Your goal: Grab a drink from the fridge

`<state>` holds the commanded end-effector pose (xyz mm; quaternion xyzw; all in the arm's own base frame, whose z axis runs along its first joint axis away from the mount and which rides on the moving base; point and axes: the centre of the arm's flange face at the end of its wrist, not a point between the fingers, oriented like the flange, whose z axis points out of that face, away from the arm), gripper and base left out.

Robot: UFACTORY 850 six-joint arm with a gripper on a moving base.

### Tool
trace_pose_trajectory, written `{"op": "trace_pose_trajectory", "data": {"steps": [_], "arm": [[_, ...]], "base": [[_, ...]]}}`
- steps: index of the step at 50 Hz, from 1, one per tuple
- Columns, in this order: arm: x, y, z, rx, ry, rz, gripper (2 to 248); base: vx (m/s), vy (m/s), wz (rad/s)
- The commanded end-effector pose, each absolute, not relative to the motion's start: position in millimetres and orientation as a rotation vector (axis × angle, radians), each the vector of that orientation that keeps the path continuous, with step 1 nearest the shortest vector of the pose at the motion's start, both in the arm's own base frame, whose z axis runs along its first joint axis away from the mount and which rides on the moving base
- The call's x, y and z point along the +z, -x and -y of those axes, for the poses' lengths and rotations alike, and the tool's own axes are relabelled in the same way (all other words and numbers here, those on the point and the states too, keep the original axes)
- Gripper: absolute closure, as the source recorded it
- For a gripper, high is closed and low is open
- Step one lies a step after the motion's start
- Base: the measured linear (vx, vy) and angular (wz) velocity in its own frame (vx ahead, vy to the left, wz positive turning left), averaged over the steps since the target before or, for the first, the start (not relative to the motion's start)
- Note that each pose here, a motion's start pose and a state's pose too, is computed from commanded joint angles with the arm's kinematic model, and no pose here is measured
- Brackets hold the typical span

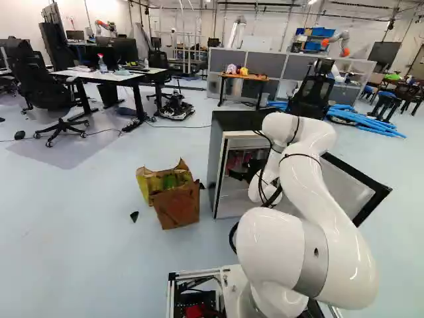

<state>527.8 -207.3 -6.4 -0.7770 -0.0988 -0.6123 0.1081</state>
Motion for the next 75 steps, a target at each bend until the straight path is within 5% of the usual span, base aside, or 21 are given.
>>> {"op": "trace_pose_trajectory", "data": {"steps": [49, 75], "arm": [[-6.4, -527.8, 207.3, -1.801, 2.286, 0.291, 133], [-6.4, -527.7, 207.0, -1.8, 2.284, 0.295, 123]], "base": [[0.0, 0.0, 0.0], [0.0, 0.0, 0.0]]}}
